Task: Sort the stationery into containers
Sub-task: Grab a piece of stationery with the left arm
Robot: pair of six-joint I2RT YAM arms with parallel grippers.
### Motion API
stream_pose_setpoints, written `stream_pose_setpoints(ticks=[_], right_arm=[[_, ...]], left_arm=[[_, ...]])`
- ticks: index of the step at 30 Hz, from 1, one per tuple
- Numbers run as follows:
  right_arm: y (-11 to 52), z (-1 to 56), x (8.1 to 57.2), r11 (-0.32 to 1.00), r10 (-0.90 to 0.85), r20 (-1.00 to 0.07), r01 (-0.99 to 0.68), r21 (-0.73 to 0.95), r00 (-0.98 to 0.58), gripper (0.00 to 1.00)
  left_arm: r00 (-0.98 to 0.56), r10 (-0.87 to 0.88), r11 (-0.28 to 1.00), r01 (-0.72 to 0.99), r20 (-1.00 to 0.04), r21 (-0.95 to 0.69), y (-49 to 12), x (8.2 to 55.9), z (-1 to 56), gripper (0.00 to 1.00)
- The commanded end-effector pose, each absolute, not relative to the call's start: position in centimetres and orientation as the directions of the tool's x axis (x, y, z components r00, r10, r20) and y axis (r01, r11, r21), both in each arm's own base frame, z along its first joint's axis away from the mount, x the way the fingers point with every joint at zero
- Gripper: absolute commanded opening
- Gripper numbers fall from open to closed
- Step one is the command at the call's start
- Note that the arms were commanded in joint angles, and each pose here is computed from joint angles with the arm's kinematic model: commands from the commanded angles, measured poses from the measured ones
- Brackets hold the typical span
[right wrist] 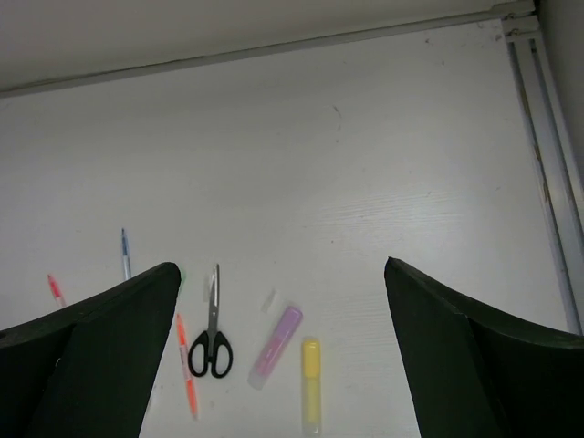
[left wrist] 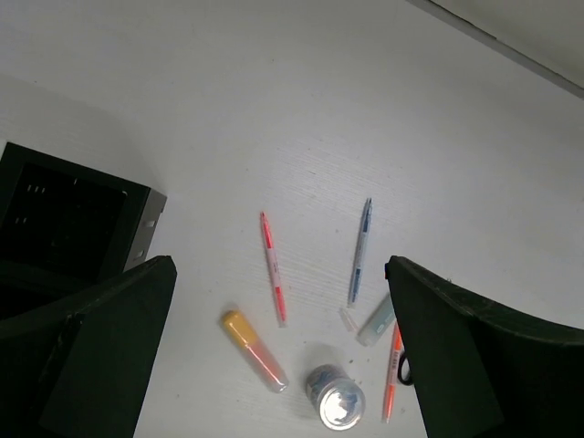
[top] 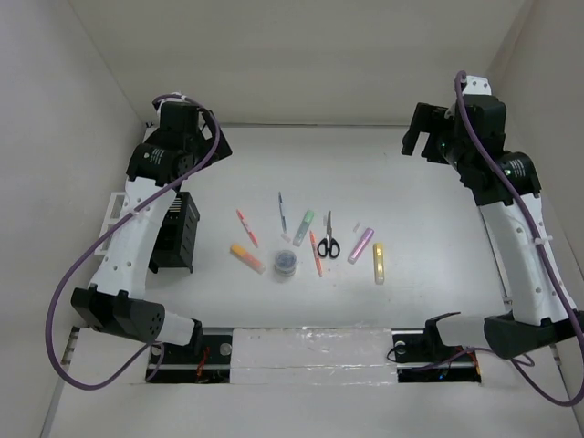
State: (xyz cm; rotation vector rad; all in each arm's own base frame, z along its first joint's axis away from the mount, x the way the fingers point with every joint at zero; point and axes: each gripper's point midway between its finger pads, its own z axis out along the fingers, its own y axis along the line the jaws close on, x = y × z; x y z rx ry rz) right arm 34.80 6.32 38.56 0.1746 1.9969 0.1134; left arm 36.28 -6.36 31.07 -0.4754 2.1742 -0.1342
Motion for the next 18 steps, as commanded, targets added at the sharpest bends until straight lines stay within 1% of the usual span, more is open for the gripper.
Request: stream_pose_setpoints(ticks=[1, 5, 10, 11, 13, 14, 16, 18], right_arm=[[4.8, 41.5, 33.7, 0.978, 0.205, -0.924, 0.115, 0.177, -0.324, 1.0], [4.8, 41.8, 33.8, 0.977, 0.207, -0.927, 0.113, 0.18, -0.314, 1.0], [5.3, 39.9, 34.4, 0.983, 0.176, -0.908, 0.109, 0.145, -0.38, 1.0], [5.8, 39.2, 34.5, 0.987, 0.155, -0.902, 0.095, 0.127, -0.403, 1.0], [6.4, 38.9, 34.6, 0.989, 0.149, -0.898, 0.078, 0.128, -0.415, 1.0], [6.7, 38.6, 34.6, 0.99, 0.142, -0.894, 0.068, 0.124, -0.424, 1.0], [7.3, 37.6, 34.5, 0.991, 0.13, -0.884, 0.051, 0.12, -0.449, 1.0], [7.9, 36.8, 34.4, 0.993, 0.119, -0.875, 0.035, 0.117, -0.469, 1.0]], left_arm=[[-0.49, -0.39, 0.918, -0.273, -0.78, -0.287, -6.4, 36.4, 33.5, 1.0], [-0.512, -0.376, 0.923, -0.276, -0.772, -0.267, -6.3, 36.3, 32.5, 1.0], [-0.576, -0.353, 0.935, -0.24, -0.737, -0.26, -7.6, 36.3, 30.4, 1.0], [-0.612, -0.322, 0.947, -0.208, -0.722, -0.246, -9.2, 36.5, 29.3, 1.0], [-0.656, -0.267, 0.963, -0.2, -0.706, -0.178, -10.5, 36.3, 27.5, 1.0], [-0.693, -0.243, 0.97, -0.19, -0.679, -0.152, -12.4, 36.2, 25.8, 1.0], [-0.719, -0.25, 0.966, -0.229, -0.649, -0.118, -12.6, 36.0, 23.6, 1.0], [-0.742, -0.294, 0.953, -0.272, -0.603, -0.129, -12.9, 35.5, 20.9, 1.0]])
